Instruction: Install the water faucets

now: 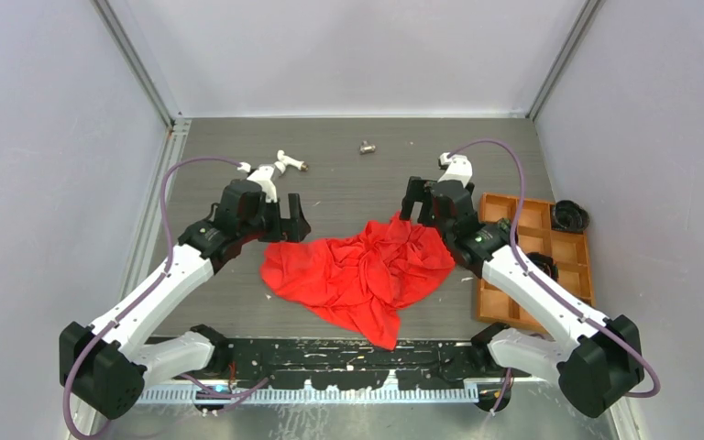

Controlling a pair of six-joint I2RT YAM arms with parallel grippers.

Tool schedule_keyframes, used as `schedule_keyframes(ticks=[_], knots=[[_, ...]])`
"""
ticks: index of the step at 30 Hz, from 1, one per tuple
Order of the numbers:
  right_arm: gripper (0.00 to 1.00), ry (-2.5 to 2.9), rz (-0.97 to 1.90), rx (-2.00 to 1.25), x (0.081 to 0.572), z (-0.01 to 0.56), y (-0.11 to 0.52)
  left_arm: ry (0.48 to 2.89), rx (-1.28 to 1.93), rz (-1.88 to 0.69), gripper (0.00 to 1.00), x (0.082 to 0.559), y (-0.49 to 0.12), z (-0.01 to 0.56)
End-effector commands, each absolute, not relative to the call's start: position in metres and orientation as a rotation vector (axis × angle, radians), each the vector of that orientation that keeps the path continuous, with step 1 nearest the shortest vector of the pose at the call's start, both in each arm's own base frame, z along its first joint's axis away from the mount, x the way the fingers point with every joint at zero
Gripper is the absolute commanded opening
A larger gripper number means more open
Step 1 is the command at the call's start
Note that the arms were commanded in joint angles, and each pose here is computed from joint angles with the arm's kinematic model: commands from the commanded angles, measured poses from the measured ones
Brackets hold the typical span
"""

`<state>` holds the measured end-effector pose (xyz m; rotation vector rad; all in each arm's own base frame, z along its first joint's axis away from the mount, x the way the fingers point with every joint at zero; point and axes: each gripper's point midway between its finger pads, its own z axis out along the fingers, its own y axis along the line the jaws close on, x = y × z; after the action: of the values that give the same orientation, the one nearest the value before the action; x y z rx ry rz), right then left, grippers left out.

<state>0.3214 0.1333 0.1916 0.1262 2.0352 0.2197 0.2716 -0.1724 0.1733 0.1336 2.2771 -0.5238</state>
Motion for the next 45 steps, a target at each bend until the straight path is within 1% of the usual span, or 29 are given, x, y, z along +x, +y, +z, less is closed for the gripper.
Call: schedule_keyframes(ticks=[1,6,10,12,17,21,24,27,30,34,35,40,45], knots=[[1.00,1.921,0.306,0.134,0.326,0.211,0.141,2.165,0.110,-0.561,0.99,0.289,-0.179,0.196],[1.00,1.950,0.241,0.141,0.331,0.204,0.136,2.142,0.077,-0.558,0.99,0.289,-0.176,0.197],[1.00,1.964,0.254,0.120,0.332,0.200,0.141,2.154,0.070,-0.533,0.99,0.288,-0.172,0.195],[1.00,1.968,0.275,0.114,0.330,0.197,0.144,2.160,0.113,-0.564,0.99,0.284,-0.180,0.193],[1.00,1.986,0.357,0.133,0.323,0.175,0.152,2.267,0.231,-0.468,0.99,0.264,-0.203,0.158],[1.00,2.061,0.425,0.118,0.316,0.153,0.166,2.305,0.165,-0.474,0.99,0.265,-0.215,0.141],[1.00,2.088,0.468,0.105,0.311,0.150,0.173,2.327,0.158,-0.420,0.99,0.278,-0.214,0.149],[1.00,2.077,0.433,0.132,0.313,0.154,0.167,2.476,0.083,-0.327,0.99,0.304,-0.198,0.135],[1.00,2.063,0.385,0.135,0.320,0.161,0.162,2.564,0.030,-0.261,0.99,0.327,-0.185,0.131],[1.00,2.079,0.320,0.178,0.328,0.160,0.156,2.590,0.009,-0.244,0.99,0.371,-0.182,0.137],[1.00,2.078,0.316,0.188,0.329,0.161,0.156,2.635,-0.017,-0.226,0.99,0.377,-0.176,0.127],[1.00,2.100,0.292,0.243,0.334,0.165,0.155,2.659,-0.062,-0.207,0.99,0.428,-0.171,0.126],[1.00,2.099,0.221,0.251,0.343,0.168,0.149,2.655,-0.023,-0.237,0.99,0.449,-0.183,0.124]])
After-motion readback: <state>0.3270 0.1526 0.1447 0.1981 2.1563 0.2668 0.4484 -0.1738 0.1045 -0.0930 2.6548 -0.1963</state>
